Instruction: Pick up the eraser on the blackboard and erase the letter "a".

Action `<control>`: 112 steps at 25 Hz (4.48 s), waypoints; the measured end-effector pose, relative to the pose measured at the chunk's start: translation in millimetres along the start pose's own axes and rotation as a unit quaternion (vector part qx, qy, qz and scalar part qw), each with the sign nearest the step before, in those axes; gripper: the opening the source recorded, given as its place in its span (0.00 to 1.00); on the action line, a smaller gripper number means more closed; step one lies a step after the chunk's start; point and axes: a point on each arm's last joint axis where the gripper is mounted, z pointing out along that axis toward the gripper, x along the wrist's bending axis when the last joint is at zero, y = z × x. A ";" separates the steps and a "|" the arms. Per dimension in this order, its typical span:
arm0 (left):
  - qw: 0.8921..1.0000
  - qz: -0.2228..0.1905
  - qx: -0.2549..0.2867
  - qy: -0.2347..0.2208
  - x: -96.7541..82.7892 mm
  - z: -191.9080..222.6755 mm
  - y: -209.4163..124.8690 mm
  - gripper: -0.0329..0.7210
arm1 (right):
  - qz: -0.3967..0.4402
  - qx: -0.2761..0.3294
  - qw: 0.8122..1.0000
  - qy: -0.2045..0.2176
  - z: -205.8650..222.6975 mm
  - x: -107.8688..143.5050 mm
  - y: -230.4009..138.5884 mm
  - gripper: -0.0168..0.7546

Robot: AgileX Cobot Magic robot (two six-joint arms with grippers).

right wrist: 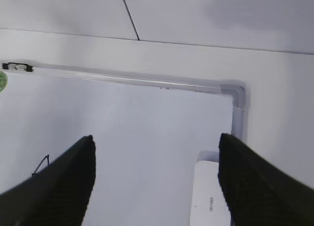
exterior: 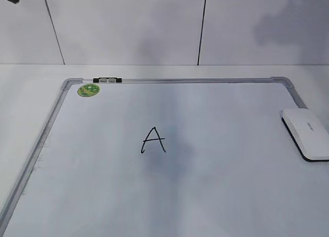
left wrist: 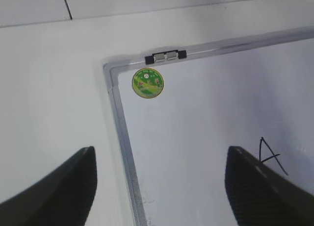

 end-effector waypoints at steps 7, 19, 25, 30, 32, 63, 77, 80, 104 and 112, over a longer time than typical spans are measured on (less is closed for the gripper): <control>0.996 0.024 -0.087 0.000 -16.3 -73.0 -8.5 0.85 | -0.010 -0.062 0.998 0.008 -57.3 12.7 -7.0 0.79; 0.973 0.059 -0.222 0.020 -35.7 -175.9 -43.9 0.85 | -0.044 -0.167 0.985 -0.001 -147.7 30.8 -33.0 0.79; 0.958 0.070 -0.276 0.021 -44.5 -216.4 -68.0 0.85 | -0.056 -0.236 0.970 -0.008 -193.4 40.5 -51.4 0.79; 0.947 0.078 -0.310 0.021 -50.2 -242.5 -87.6 0.85 | -0.064 -0.287 0.956 -0.006 -230.2 50.0 -72.5 0.79; 0.944 0.080 -0.320 0.021 -52.1 -251.0 -95.4 0.85 | -0.069 -0.303 0.950 -0.009 -243.0 53.0 -81.3 0.79; 0.976 0.044 -0.184 0.104 -18.6 -179.7 -258.2 0.83 | -0.040 -0.210 0.977 -0.016 -156.5 54.6 -258.8 0.79; 0.976 0.026 -0.191 0.103 -10.5 -148.9 -315.4 0.82 | -0.017 -0.128 0.991 -0.030 -99.2 48.8 -330.4 0.79; 0.969 0.029 -0.220 0.104 -11.3 -154.2 -321.5 0.82 | -0.017 -0.135 0.990 -0.031 -97.2 49.4 -338.2 0.79; 0.979 0.018 -0.190 0.076 -6.2 -110.4 -335.2 0.77 | -0.023 -0.153 0.987 -0.042 -86.9 49.0 -363.9 0.79; 0.979 0.018 -0.190 0.077 -6.1 -110.4 -335.2 0.75 | -0.024 -0.136 0.989 -0.049 -81.8 47.1 -368.0 0.79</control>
